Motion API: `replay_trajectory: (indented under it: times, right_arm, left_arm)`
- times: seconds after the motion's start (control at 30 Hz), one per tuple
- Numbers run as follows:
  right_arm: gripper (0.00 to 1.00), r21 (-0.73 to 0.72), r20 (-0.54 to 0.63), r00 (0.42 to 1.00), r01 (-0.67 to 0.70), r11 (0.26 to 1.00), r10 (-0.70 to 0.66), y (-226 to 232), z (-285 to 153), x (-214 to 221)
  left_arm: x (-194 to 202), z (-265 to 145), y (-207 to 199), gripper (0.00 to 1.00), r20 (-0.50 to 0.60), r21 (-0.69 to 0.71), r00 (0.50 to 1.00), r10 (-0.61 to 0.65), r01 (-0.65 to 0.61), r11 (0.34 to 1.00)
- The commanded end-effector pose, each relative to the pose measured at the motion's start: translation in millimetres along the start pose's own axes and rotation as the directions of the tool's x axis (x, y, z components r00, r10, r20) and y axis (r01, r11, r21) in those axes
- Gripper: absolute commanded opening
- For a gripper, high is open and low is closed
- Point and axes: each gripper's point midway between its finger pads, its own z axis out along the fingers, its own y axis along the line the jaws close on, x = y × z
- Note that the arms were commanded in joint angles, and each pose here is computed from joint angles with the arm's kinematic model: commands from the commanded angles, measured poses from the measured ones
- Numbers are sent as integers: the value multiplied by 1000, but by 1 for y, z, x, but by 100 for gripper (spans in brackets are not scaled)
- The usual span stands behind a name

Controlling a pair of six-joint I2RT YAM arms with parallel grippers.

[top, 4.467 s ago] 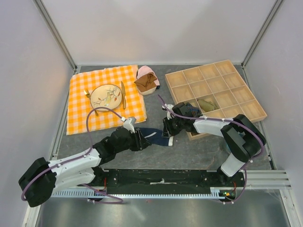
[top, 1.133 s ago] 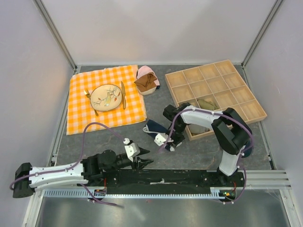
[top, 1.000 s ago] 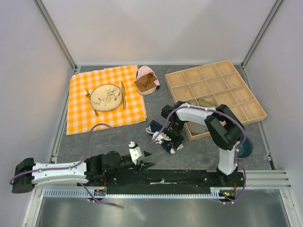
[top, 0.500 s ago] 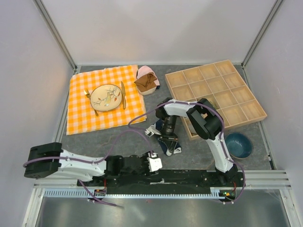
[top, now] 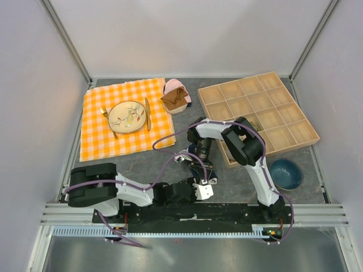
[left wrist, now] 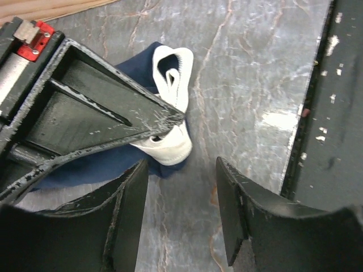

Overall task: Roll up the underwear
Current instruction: Roll the underwear to the center of the board.

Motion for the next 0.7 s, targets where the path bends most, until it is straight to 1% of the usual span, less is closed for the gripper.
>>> replay_trajectory:
  times: [0.0,0.17,0.3,0.37,0.43,0.47,0.53,0.57,0.6,0.67]
  right_arm:
    - [19,29,5,998,56,998,-57,-21,6,-2]
    - [20,32,11,998,58,998,-58,-22,7,-2]
    - [23,38,16,998,57,998,-58,-24,7,-3]
    - [23,37,19,998,56,998,-57,-24,8,-3]
    - [23,37,24,998,58,998,-59,-24,9,-3]
    - [24,37,26,998,59,998,-60,-23,8,-4]
    - [25,38,29,998,63,997,-64,-22,8,-4]
    - [25,38,33,997,62,997,-64,-22,8,-4]
    - [27,38,37,997,65,997,-67,-21,7,-4]
    - [28,39,45,996,71,997,-72,-20,6,-5]
  left_arm:
    - [-28,13,17,56,86,-45,996,-37,41,998]
    - [-22,18,12,55,74,-16,994,-75,76,997]
    - [-22,23,7,55,88,14,989,-119,118,993]
    - [-19,26,5,52,78,16,989,-127,126,992]
    - [-19,27,7,45,74,13,987,-144,144,990]
    - [-17,27,6,35,66,13,987,-148,147,989]
    - [-16,27,10,23,59,11,981,-182,182,983]
    - [-14,26,9,7,48,28,979,-200,198,980]
    - [-11,26,13,3,41,21,971,-234,233,972]
    - [-9,24,12,2,33,45,964,-265,264,963]
